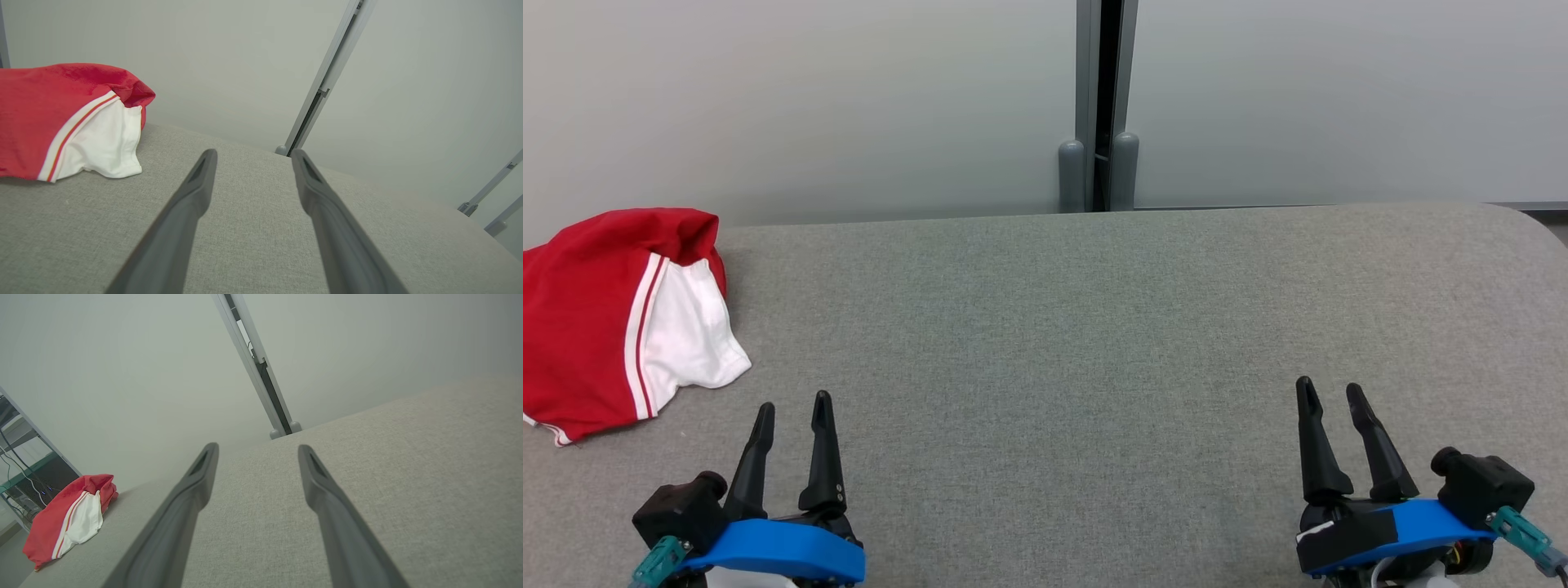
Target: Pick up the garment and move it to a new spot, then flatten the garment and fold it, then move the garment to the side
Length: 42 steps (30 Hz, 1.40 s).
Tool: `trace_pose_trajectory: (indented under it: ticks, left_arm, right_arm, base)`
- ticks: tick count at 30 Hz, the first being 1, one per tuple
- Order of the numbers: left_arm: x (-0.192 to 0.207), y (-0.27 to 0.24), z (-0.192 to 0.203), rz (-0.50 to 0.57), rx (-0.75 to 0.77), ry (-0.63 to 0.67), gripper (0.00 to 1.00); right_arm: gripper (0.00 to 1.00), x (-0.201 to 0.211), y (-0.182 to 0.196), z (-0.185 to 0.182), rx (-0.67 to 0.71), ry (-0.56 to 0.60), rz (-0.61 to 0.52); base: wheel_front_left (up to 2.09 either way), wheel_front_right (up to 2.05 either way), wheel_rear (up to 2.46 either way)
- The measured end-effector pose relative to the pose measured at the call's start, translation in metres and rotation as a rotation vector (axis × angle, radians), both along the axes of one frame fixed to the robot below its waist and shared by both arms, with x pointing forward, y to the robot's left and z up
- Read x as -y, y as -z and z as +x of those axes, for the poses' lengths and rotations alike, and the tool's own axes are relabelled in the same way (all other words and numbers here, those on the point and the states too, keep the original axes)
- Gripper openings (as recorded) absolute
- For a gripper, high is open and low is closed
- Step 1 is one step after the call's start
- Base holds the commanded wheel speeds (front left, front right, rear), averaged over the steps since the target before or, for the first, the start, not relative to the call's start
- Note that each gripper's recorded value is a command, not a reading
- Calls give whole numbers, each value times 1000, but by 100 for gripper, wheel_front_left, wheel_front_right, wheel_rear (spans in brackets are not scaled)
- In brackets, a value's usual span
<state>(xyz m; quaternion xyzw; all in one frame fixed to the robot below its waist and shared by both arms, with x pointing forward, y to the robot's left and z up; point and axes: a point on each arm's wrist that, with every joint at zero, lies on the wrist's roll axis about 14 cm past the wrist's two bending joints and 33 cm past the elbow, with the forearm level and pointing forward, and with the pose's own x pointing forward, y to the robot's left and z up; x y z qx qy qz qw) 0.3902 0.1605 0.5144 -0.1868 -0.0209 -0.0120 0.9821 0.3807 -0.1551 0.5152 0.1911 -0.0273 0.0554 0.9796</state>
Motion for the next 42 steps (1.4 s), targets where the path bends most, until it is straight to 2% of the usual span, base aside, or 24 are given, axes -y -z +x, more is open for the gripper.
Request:
trace_pose_trajectory:
  ticks: [13,42]
  left_arm:
    - [3,-5,1,112,33,7,100]
    - [7,-6,0,290,75,14,100]
  right_arm:
    - [100,-4,-4,0,37,-12,-114]
    - [100,-18,-6,-2,96,-56,-314]
  base:
    - [0,0,0]
    - [0,0,0]
